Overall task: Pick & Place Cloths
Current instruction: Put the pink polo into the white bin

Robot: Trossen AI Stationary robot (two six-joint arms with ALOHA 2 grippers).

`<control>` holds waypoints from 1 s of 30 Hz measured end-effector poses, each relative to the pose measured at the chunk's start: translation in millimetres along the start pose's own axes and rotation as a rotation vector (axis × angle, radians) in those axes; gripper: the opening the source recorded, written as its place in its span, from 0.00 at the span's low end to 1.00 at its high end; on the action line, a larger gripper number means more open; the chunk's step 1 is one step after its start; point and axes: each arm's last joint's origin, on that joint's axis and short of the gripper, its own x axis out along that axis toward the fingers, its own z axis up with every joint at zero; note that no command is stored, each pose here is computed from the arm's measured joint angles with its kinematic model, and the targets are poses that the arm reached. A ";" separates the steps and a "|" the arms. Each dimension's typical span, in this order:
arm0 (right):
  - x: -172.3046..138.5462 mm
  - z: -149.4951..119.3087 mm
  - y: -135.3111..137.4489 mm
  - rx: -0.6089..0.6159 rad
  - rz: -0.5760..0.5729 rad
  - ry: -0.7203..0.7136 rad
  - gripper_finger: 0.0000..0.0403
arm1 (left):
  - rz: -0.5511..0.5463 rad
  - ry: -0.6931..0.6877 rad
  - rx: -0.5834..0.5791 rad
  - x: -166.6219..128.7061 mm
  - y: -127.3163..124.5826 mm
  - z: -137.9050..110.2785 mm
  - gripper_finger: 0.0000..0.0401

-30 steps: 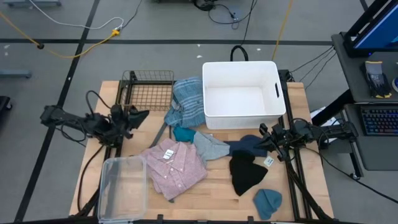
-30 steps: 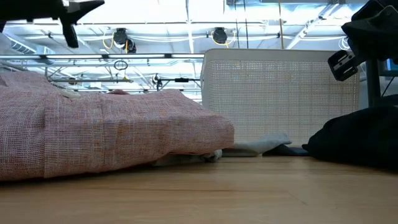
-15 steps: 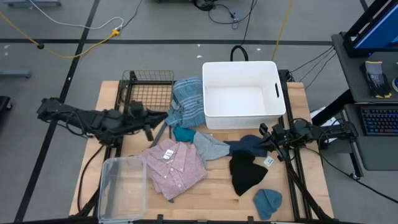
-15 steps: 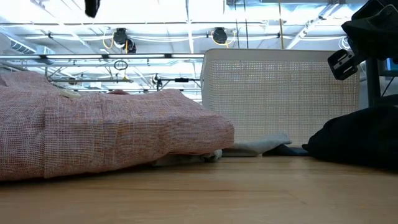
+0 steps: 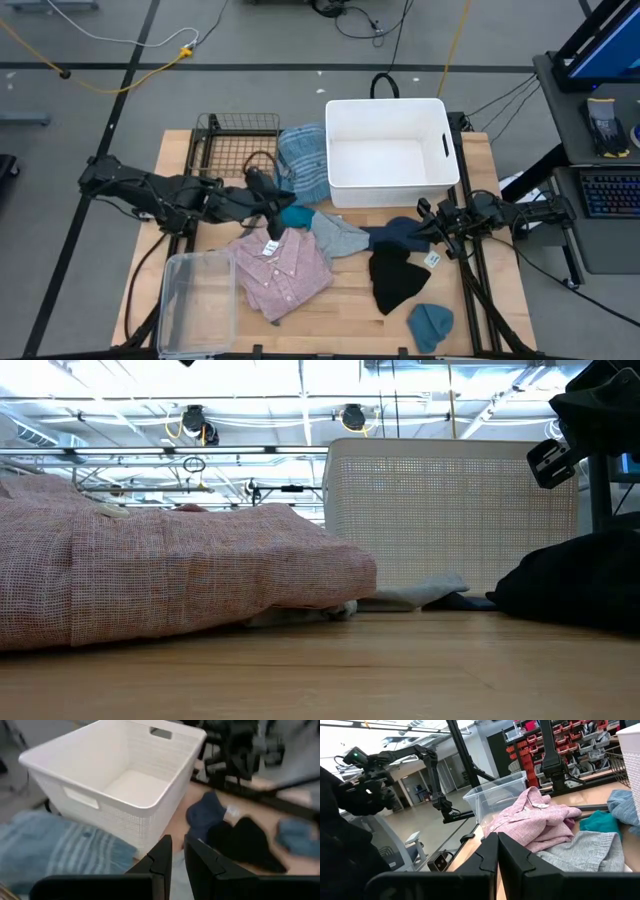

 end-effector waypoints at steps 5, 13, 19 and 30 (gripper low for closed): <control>0.0 0.0 0.0 0.000 0.000 0.000 0.01 | -0.024 0.005 -0.023 2.7 -2.5 -0.4 0.12; 0.0 0.0 0.0 0.000 0.000 0.000 0.01 | -0.052 0.001 -0.125 2.7 -3.8 1.1 0.12; 0.0 0.0 0.0 0.000 0.000 0.000 0.01 | -0.224 0.080 -0.200 1.9 -9.2 0.2 0.12; 0.0 -0.1 0.0 0.000 0.000 0.001 0.01 | -0.316 0.163 -0.240 6.3 -14.9 -4.7 0.15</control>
